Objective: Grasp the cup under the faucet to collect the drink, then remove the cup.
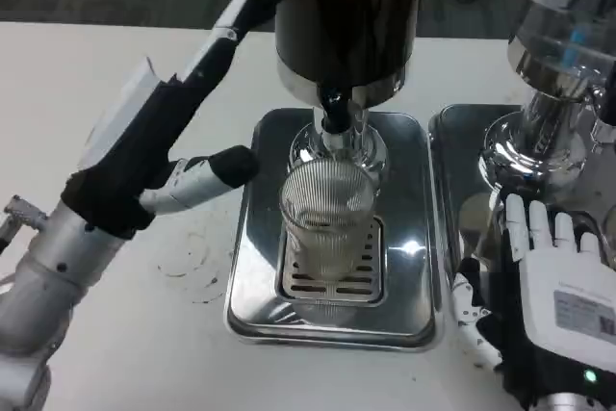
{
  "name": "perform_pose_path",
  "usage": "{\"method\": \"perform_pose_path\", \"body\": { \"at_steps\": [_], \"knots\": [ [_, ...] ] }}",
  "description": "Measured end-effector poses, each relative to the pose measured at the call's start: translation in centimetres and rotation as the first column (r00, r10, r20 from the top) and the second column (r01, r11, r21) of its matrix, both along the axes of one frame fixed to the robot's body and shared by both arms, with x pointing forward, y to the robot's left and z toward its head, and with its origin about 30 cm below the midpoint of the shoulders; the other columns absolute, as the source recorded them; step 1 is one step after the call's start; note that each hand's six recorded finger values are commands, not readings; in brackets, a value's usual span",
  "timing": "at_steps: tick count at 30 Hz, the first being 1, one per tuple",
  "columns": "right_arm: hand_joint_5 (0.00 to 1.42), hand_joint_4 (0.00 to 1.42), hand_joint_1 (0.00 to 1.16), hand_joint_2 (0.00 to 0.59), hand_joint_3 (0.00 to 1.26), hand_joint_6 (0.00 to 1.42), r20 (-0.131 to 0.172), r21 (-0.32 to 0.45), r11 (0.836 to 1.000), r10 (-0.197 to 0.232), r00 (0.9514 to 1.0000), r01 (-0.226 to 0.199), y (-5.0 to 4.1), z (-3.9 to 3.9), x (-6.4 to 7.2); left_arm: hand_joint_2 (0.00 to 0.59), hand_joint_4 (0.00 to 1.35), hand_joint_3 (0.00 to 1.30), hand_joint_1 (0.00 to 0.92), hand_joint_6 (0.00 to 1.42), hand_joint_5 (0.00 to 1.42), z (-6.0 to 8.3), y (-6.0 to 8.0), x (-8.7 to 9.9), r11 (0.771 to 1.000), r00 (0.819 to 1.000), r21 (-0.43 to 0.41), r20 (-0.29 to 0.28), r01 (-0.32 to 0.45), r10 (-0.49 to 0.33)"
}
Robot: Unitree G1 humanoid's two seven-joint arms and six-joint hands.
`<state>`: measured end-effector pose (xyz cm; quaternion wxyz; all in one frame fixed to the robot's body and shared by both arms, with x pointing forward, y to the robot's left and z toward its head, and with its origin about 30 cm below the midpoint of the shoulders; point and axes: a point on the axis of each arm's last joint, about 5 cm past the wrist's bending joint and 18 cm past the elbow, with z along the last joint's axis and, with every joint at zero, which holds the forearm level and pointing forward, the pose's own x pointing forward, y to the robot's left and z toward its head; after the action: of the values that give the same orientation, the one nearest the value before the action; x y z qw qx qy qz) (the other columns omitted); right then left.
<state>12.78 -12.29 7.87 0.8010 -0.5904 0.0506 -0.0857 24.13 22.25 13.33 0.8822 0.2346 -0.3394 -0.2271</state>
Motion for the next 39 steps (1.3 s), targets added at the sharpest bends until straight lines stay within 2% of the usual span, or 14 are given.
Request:
{"method": "perform_pose_path", "body": {
  "at_steps": [7, 12, 20, 30, 39],
  "knots": [
    [0.00, 0.00, 0.12, 0.512, 0.00, 0.00, -0.003, 0.003, 1.000, -0.012, 0.9999, 0.012, 0.03, 0.01, 0.0, 0.080, 0.00, 0.00, 0.000, 0.01, 0.04, 0.0, -1.6, 0.6, 0.995, 0.994, -0.030, -0.045, 0.094, -0.095],
    [0.00, 0.00, 0.12, 0.512, 0.00, 0.00, -0.003, 0.013, 1.000, -0.017, 0.9999, 0.017, 0.19, 0.05, 0.0, 0.084, 0.00, 0.00, 0.000, 0.00, 0.03, 0.1, -3.0, 1.0, 0.986, 0.985, -0.030, -0.052, 0.164, -0.165],
    [0.00, 0.00, 0.11, 0.512, 0.00, 0.00, -0.005, 0.028, 0.999, -0.028, 0.9996, 0.028, 0.41, 0.06, 0.0, 0.086, 0.00, 0.00, 0.000, 0.00, 0.03, 0.0, -3.9, 1.2, 0.974, 0.971, -0.016, -0.069, 0.226, -0.227],
    [0.00, 0.00, 0.11, 0.512, 0.00, 0.00, -0.007, 0.032, 0.999, -0.030, 0.9995, 0.030, 0.46, 0.05, 0.0, 0.094, 0.00, 0.03, 0.000, 0.02, 0.07, 0.5, -4.2, 1.1, 0.965, 0.968, 0.076, -0.035, 0.251, -0.249],
    [0.00, 0.00, 0.10, 0.514, 0.00, 0.00, -0.010, 0.040, 0.999, -0.032, 0.9994, 0.032, 0.40, 0.03, 0.0, 0.099, 0.00, 0.05, 0.000, 0.02, 0.07, 0.9, -4.4, 0.8, 0.956, 0.971, 0.182, 0.023, 0.232, -0.240]
  ]
}}
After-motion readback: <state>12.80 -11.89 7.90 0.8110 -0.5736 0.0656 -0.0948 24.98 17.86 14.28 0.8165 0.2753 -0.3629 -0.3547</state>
